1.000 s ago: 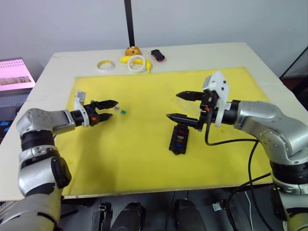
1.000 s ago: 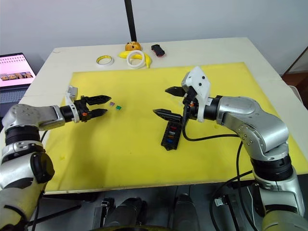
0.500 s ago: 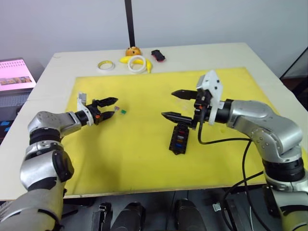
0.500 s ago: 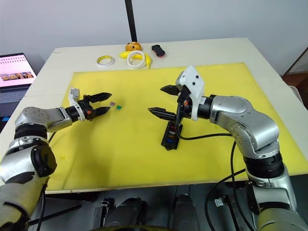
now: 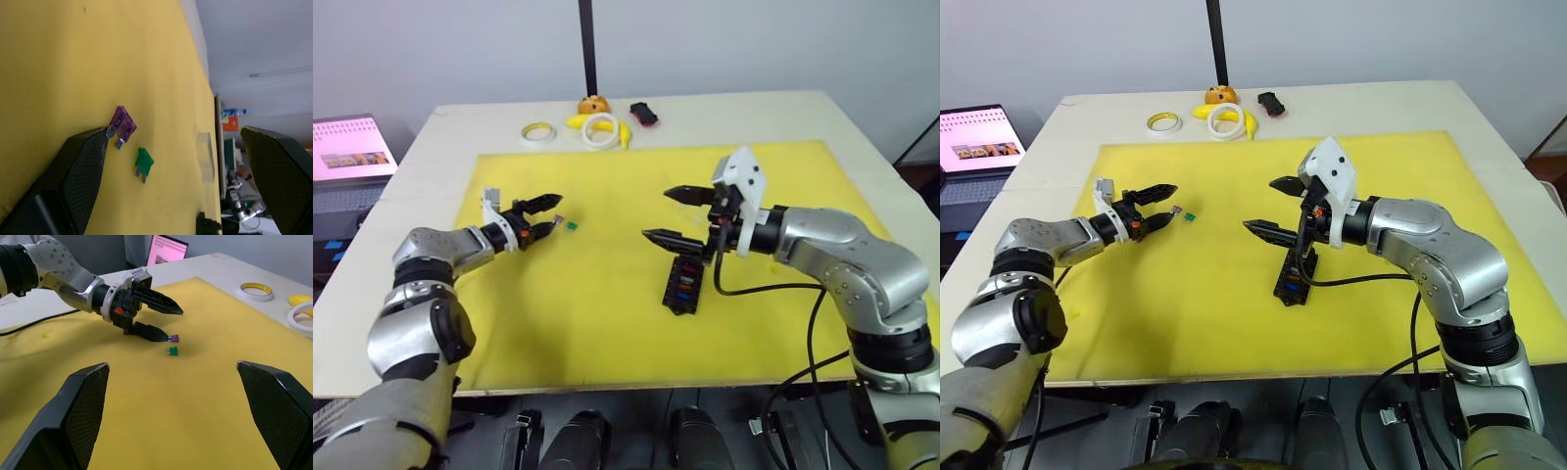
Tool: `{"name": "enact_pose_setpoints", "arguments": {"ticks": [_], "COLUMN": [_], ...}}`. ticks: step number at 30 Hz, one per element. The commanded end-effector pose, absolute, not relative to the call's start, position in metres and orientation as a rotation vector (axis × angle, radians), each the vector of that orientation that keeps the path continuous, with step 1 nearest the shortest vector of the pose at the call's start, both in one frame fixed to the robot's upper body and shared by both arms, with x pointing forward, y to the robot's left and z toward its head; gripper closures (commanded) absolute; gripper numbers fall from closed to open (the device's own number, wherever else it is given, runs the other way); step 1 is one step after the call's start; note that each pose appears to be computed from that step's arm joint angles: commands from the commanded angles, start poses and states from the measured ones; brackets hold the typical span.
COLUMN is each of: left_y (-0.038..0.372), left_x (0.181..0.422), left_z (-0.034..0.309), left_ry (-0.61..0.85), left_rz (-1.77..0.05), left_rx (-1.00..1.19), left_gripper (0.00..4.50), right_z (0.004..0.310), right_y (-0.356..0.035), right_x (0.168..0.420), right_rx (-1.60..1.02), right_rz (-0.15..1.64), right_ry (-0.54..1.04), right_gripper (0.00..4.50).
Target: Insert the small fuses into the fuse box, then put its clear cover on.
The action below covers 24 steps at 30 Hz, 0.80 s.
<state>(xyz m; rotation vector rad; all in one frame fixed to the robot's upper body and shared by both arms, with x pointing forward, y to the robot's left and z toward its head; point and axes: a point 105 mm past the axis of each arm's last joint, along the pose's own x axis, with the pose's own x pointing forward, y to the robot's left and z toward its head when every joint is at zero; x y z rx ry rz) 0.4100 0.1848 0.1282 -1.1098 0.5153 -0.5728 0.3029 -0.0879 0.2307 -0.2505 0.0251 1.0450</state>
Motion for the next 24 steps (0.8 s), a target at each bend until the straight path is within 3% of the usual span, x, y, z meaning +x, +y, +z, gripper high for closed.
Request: {"name": "enact_pose_setpoints", "arguments": {"ticks": [1,4,7,16,19,21,24], "left_y": [0.176,0.176,0.176,0.183,0.183,0.182,0.183], "left_x": [0.414,0.418,0.417,0.414,0.413,0.412,0.412], "left_z": [0.126,0.122,0.118,0.107,0.103,0.099,0.099], "left_ry": [0.515,0.501,0.515,0.532,0.546,0.57,0.569], "left_rz": [-0.571,-0.542,-0.525,-0.479,-0.469,-0.462,-0.455], "left_rx": [-1.09,-1.09,-1.092,-1.096,-1.082,-1.068,-1.078], "left_gripper": [0.0,0.0,0.85,0.85,1.71,2.7,2.7], "right_z": [0.241,0.241,0.243,0.24,0.24,0.24,0.24], "right_y": [-0.088,-0.088,-0.09,-0.096,-0.097,-0.097,-0.098], "right_x": [0.297,0.295,0.296,0.295,0.296,0.296,0.296], "right_rx": [-0.271,-0.276,-0.279,-0.292,-0.296,-0.297,-0.299], "right_rz": [1.042,1.042,1.032,1.021,1.021,1.021,1.022], "right_ry": [-0.025,-0.025,-0.026,-0.008,-0.004,-0.003,-0.001], "right_gripper": [0.07,0.07,0.0,0.0,0.0,0.0,0.0]}}
